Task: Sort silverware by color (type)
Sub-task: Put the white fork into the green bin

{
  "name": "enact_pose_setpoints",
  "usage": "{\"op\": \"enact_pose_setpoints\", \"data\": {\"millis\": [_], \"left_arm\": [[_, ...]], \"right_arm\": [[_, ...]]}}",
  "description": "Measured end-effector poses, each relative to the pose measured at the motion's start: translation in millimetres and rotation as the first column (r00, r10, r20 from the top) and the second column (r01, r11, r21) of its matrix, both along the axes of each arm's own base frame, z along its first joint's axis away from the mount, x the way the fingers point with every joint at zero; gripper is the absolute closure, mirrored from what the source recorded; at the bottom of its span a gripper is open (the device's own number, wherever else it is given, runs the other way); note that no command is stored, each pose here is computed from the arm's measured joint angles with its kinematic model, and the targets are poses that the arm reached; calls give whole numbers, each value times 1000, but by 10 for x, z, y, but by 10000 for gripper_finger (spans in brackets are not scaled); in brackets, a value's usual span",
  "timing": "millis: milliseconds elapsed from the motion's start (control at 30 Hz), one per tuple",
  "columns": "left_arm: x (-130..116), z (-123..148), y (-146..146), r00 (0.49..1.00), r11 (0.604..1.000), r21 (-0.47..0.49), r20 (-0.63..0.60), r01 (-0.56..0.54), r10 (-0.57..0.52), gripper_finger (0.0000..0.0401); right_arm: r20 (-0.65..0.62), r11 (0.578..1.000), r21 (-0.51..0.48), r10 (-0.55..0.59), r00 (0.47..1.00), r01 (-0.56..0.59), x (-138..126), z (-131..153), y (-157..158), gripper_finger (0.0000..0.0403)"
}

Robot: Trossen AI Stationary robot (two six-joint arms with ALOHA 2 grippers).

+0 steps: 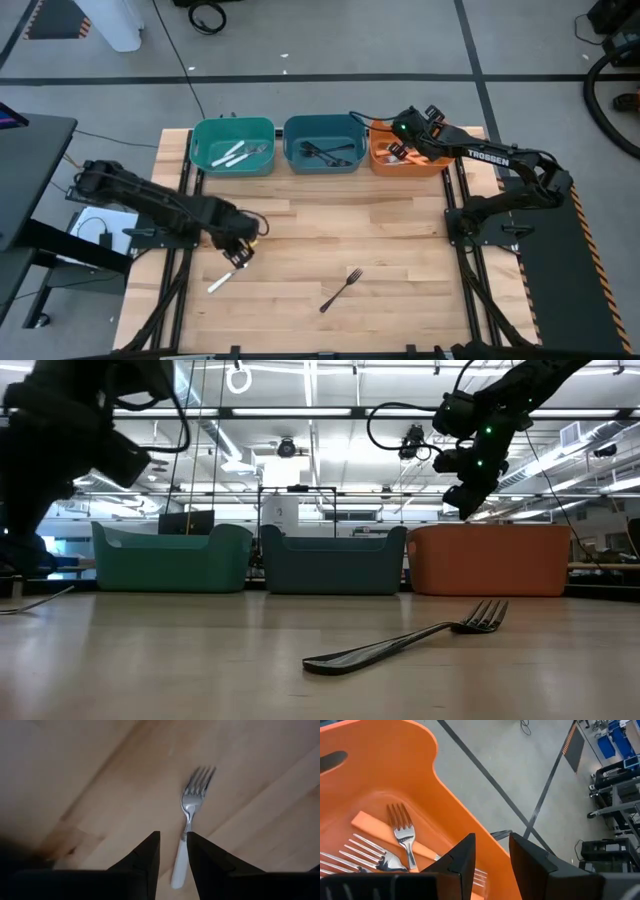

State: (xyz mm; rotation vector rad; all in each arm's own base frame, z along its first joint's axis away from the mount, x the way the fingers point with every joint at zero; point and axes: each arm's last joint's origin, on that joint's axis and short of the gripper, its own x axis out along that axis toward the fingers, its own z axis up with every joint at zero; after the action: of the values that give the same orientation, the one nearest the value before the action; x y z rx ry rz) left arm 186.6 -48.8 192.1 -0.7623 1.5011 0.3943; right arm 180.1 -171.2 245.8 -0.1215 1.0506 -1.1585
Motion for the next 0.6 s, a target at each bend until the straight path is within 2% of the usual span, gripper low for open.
{"op": "enact_pose_setpoints", "data": {"millis": [200, 467, 600], "left_arm": [[-54, -131, -193, 999, 1000, -21, 31, 23, -23, 296], [-189, -249, -350, 1000, 1000, -19, -13, 16, -17, 296], [-176, -240, -422, 998, 998, -36, 31, 49, -48, 296]], "right_arm": [[0, 1000, 0, 0, 1000, 0, 0, 0, 0, 277], [-1, 1000, -1, -1, 1000, 1, -1, 0, 0, 277], [-1, 1000, 0, -1, 1000, 1, 0, -1, 0, 276]]}}
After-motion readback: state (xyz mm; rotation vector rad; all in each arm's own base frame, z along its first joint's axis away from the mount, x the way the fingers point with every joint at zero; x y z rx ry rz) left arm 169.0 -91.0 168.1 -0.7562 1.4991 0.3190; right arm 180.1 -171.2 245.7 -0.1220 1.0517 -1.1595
